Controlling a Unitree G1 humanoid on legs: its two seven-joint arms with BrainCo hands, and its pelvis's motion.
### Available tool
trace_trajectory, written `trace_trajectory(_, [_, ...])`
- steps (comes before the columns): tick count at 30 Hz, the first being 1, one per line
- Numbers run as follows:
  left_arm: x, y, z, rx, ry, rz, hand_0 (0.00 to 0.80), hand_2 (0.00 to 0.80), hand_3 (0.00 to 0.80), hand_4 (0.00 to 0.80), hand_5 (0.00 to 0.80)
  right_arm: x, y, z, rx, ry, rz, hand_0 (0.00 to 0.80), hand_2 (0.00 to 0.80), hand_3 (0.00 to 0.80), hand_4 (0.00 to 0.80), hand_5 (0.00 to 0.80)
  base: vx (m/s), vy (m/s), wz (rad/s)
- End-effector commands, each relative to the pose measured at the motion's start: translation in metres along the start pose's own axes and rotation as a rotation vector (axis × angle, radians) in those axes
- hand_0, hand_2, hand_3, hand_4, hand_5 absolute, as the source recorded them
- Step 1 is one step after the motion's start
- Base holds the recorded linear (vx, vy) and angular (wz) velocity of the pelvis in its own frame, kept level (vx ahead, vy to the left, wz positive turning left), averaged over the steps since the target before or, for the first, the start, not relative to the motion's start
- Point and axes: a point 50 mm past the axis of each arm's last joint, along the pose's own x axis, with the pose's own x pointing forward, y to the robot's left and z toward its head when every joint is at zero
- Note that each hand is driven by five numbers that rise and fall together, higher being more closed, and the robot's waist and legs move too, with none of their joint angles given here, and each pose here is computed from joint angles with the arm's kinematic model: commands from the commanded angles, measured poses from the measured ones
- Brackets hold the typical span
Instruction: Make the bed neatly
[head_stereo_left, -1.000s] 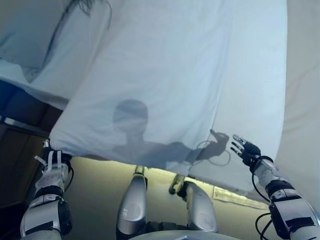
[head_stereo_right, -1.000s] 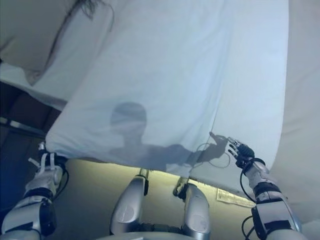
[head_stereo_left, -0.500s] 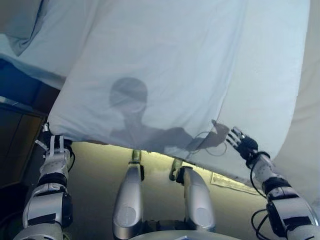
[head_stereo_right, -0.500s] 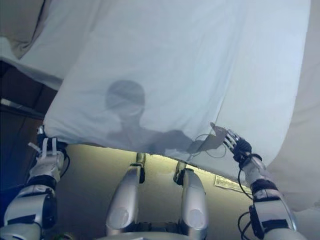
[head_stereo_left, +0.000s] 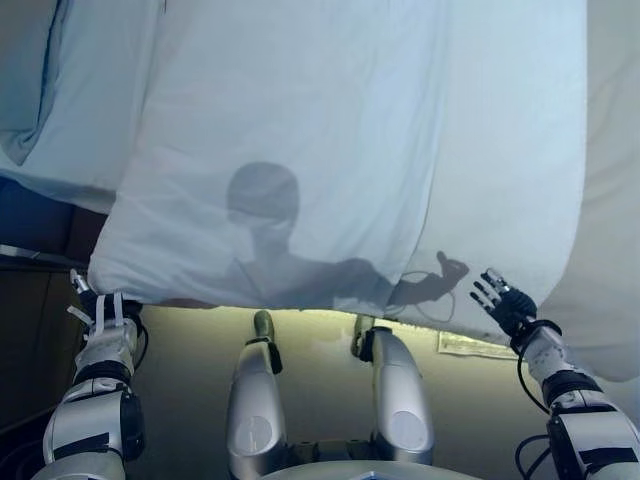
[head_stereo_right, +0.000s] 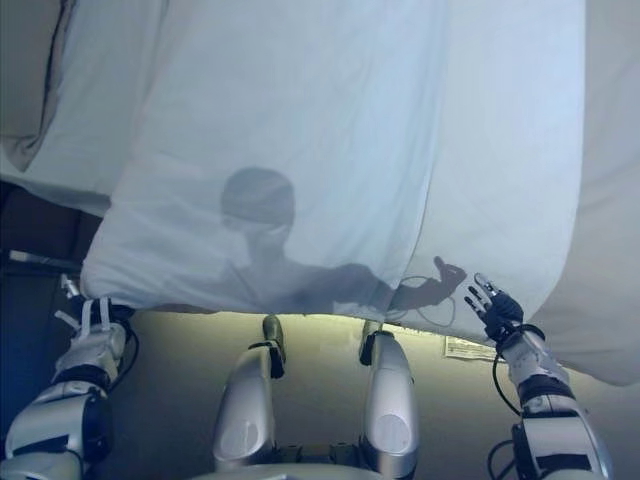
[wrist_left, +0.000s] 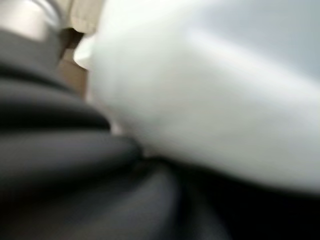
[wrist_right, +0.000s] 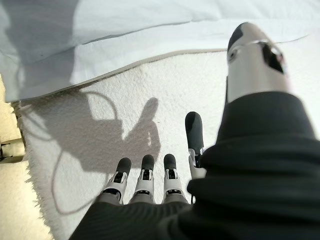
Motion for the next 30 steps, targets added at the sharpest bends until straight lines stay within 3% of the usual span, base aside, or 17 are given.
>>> trace_trajectory(1, [0.0,0.001,-0.01,-0.017,0.045,-0.026,0.0,0.0,0.0,0.0,0.0,-0.001,0.001,0.024,0.026,-0.113,0.024,0.0,0.0,0.0,0.0,0.0,-0.049,0.021,-0.03])
trace_trajectory(13, [-0.039,0.071,-0.065,-0.03,0.261,0.05,0.0,0.0,0.0,0.0,0.0,-0.005,0.009,-0.015,0.098,-0.091,0.057,0.0,0.0,0.0,0.0,0.0,0.002,-0.003,-0.02])
trace_trajectory(16, [-0.045,0.074,-0.073,-0.051,0.29,0.018,0.0,0.0,0.0,0.0,0.0,-0.006,0.008,-0.02,0.109,-0.084,0.048,0.0,0.0,0.0,0.0,0.0,0.009,-0.035,0.07])
trace_trajectory(25, [-0.062,0.063,-0.097,-0.1,0.422,-0.213,0.0,0.0,0.0,0.0,0.0,-0.016,-0.001,-0.039,0.153,-0.084,0.007,0.0,0.0,0.0,0.0,0.0,0.016,-0.033,0.08])
trace_trajectory(30, [-0.082,0.057,-0.106,-0.1,0.565,-0.491,0.0,0.0,0.0,0.0,0.0,-0.02,-0.004,-0.048,0.178,-0.08,-0.012,0.0,0.0,0.0,0.0,0.0,0.035,-0.031,0.09])
